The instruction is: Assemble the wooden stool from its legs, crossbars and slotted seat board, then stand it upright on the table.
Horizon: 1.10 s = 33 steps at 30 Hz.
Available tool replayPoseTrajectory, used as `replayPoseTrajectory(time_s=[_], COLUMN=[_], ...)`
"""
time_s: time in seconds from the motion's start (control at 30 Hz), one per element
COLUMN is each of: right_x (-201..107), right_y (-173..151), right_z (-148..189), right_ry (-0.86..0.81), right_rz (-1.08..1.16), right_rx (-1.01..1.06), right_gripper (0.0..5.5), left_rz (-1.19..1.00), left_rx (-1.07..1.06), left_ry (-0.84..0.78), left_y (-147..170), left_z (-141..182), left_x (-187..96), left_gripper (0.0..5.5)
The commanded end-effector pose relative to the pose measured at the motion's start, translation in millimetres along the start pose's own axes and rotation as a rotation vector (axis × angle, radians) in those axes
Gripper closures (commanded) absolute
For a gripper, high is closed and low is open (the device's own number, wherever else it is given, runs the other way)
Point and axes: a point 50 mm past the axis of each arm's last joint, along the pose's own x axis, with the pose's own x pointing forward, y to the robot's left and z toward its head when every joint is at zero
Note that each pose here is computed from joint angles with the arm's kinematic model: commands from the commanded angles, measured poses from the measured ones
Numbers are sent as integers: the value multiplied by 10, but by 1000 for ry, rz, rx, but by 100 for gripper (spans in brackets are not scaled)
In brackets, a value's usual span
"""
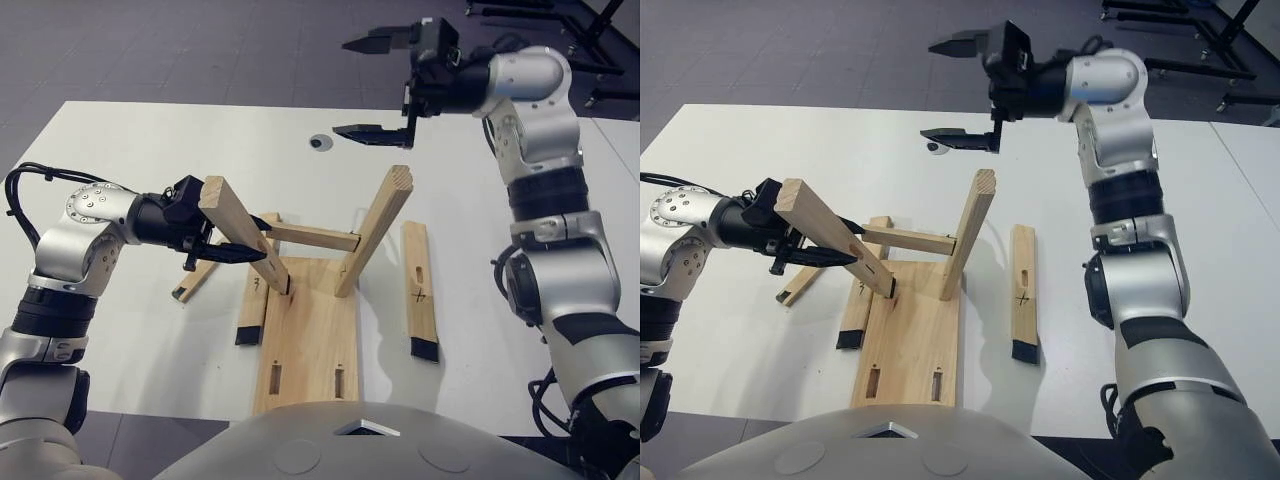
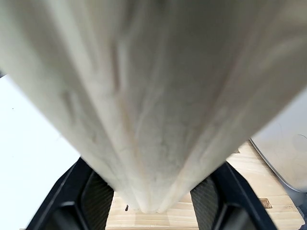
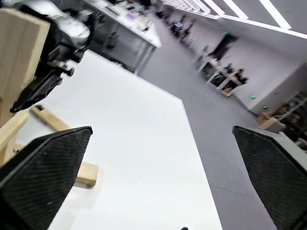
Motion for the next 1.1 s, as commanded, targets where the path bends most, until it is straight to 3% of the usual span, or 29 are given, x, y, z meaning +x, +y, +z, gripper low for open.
replayPoseTrajectory(time_s=[0.03,0.3,0.57,0.87,1.1], right_x=[204,582,737,760,623], right_y=[-79,87,357,531,490], right_z=[187,15,-297,-457,-320], right_ry=[23,162,191,183,77], right_rz=[168,425,539,581,529], right_rx=[-89,-158,-100,-19,85], right_gripper=[10,10,10,10,10], left_rz=[-64,-56,-66,-74,-48], left_rx=[-133,-137,-136,-145,-166], left_ry=[24,12,9,18,20], left_y=[-109,-89,-47,-30,-62], left_z=[-281,-282,-281,-321,-378], left_x=[101,108,130,110,44], left_gripper=[347,347,347,347,347])
